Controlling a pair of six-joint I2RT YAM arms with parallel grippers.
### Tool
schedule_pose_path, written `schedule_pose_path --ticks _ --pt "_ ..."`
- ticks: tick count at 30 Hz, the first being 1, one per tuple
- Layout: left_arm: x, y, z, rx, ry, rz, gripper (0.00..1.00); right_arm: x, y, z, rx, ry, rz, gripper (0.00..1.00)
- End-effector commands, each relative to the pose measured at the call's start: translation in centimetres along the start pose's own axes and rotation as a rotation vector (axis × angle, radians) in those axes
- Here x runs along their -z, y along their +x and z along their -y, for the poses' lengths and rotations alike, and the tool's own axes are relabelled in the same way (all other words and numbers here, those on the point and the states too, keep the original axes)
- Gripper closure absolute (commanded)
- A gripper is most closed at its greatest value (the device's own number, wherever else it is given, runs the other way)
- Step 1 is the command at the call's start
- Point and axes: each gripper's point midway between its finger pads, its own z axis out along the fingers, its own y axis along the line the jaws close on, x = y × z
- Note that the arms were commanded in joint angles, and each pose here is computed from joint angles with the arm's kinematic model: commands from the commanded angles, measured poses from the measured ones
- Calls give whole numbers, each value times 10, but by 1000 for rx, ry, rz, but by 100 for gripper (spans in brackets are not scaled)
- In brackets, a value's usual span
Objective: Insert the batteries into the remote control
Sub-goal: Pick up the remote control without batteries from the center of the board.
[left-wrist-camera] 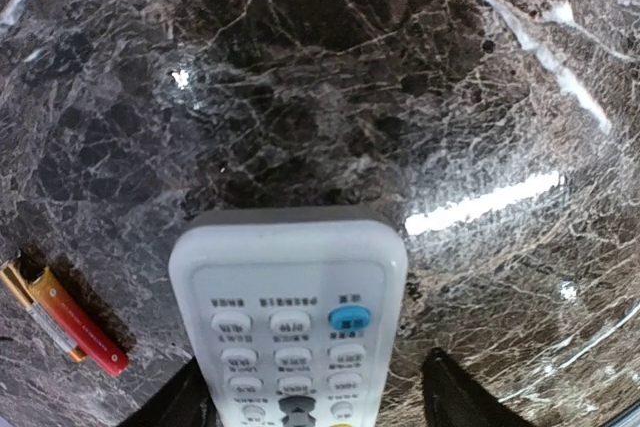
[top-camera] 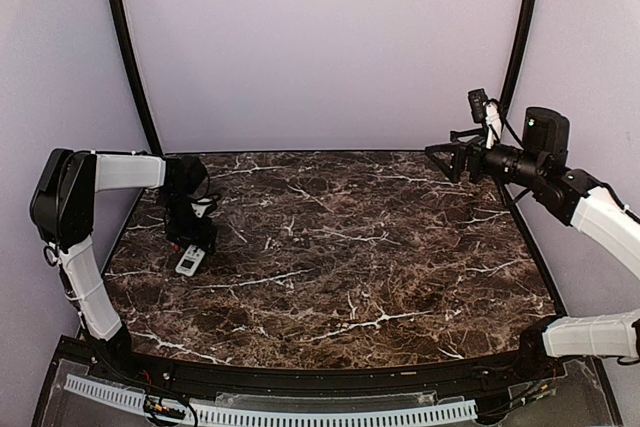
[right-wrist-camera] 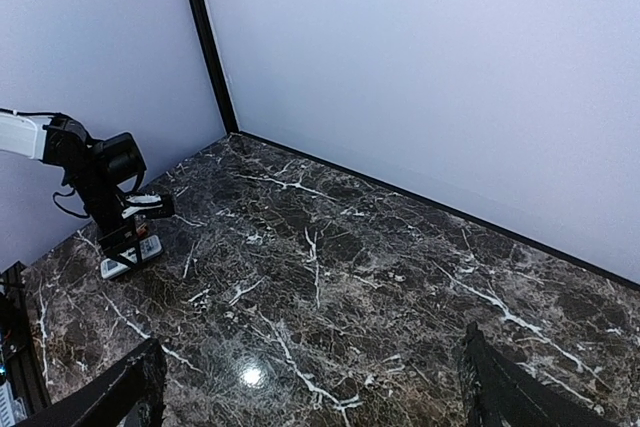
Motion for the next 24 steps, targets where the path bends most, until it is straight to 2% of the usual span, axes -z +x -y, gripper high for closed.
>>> schedule_pose_path --ticks 1,4,8,10,11,13,16,19,22,24 --pt "-15 15 -1 0 7 -78 36 7 -6 -11 7 -35 18 1" --pt "-17 17 3 2 34 -86 50 10 -7 -13 15 -32 25 1" --pt "-17 17 9 -28 67 -85 61 16 -12 -15 27 -27 39 1" --pt "-15 15 14 -36 93 -76 71 18 -14 -16 29 -30 46 1" --pt "-13 13 16 -41 101 -65 80 18 -15 -17 29 -35 49 1" --pt "-1 6 26 -59 147 -16 90 21 -18 -21 35 -51 54 1" --pt "28 -7 58 -142 239 97 94 29 -25 -40 78 -145 78 1" --pt "80 -12 107 -278 342 264 96 46 -38 -71 160 -287 154 2" --pt "130 -7 155 -389 484 397 100 70 -49 -110 341 -447 272 1" --pt "161 1 180 -453 546 462 100 71 -48 -130 439 -483 289 1"
